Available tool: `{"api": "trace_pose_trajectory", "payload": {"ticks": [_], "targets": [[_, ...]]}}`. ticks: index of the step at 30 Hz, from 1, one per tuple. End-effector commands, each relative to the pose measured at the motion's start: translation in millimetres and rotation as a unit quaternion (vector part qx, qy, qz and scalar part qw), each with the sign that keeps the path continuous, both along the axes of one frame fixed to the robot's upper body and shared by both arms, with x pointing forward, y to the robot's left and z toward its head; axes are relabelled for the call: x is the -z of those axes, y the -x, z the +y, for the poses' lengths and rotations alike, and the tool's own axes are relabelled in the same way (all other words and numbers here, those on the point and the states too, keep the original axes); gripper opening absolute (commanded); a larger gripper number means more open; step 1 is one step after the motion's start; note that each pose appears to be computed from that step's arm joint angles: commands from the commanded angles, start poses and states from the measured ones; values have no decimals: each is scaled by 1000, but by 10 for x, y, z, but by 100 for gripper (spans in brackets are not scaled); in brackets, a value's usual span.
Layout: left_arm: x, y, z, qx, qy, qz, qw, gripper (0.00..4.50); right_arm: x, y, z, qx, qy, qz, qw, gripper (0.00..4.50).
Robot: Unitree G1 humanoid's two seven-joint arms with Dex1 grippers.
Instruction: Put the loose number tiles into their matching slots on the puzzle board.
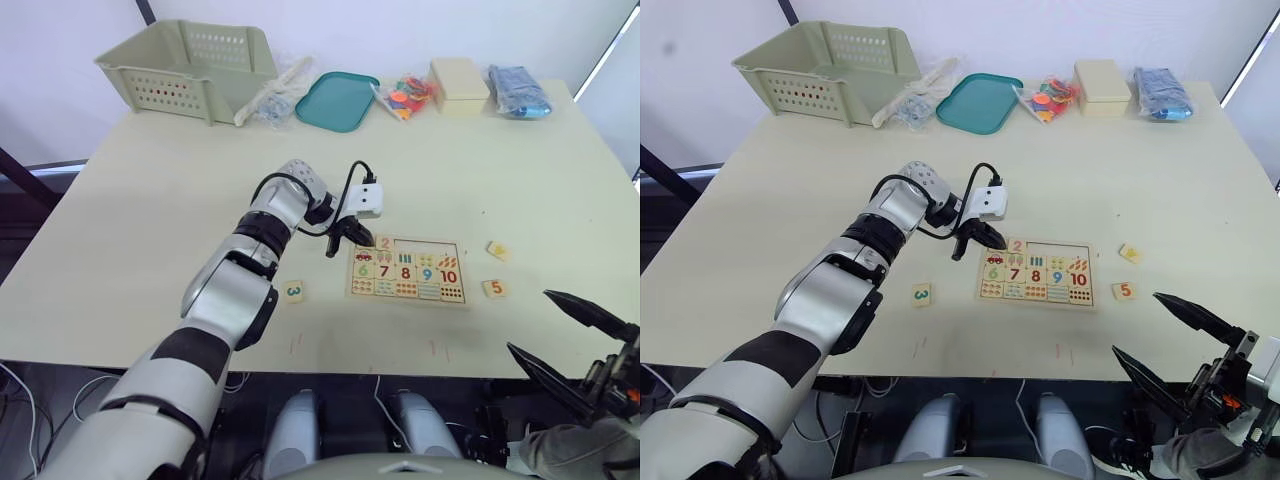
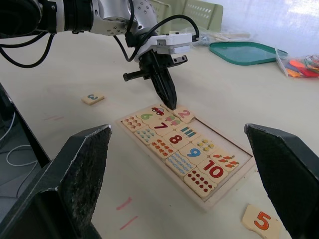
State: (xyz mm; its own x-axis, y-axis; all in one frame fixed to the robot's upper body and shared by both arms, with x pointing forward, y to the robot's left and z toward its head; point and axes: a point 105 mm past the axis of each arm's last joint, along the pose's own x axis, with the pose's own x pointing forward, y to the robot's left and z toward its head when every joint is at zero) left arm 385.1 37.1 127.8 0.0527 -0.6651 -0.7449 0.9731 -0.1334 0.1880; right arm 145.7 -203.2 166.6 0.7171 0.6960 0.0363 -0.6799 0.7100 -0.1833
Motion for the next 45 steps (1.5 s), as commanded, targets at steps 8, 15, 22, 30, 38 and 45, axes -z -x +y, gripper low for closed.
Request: {"api": "trace_pose_trajectory", "payload": {"ticks": [8,15,22,30,38,45], "targets": [[-90,11,-90,17,9,-16,1000,3,-80,21,39,-6,-2,-17,1000,450],[-89,14,-107,18,9,-16,1000,3,-77,22,38,-4,-2,-17,1000,450],[-90,12,-111,18,9,-16,1000,3,-81,21,37,-4,-2,-18,1000,450],[-91,6,-112,16,9,-18,1000,3,-84,28,41,-4,-2,-18,1000,450],[-133,-3,-65,12,16,-16,1000,3,-79,37,46,-5,-3,-17,1000,450],[-544,15,120,-34,163,33,986,3,-79,13,86,-6,-12,-19,1000,450]]}}
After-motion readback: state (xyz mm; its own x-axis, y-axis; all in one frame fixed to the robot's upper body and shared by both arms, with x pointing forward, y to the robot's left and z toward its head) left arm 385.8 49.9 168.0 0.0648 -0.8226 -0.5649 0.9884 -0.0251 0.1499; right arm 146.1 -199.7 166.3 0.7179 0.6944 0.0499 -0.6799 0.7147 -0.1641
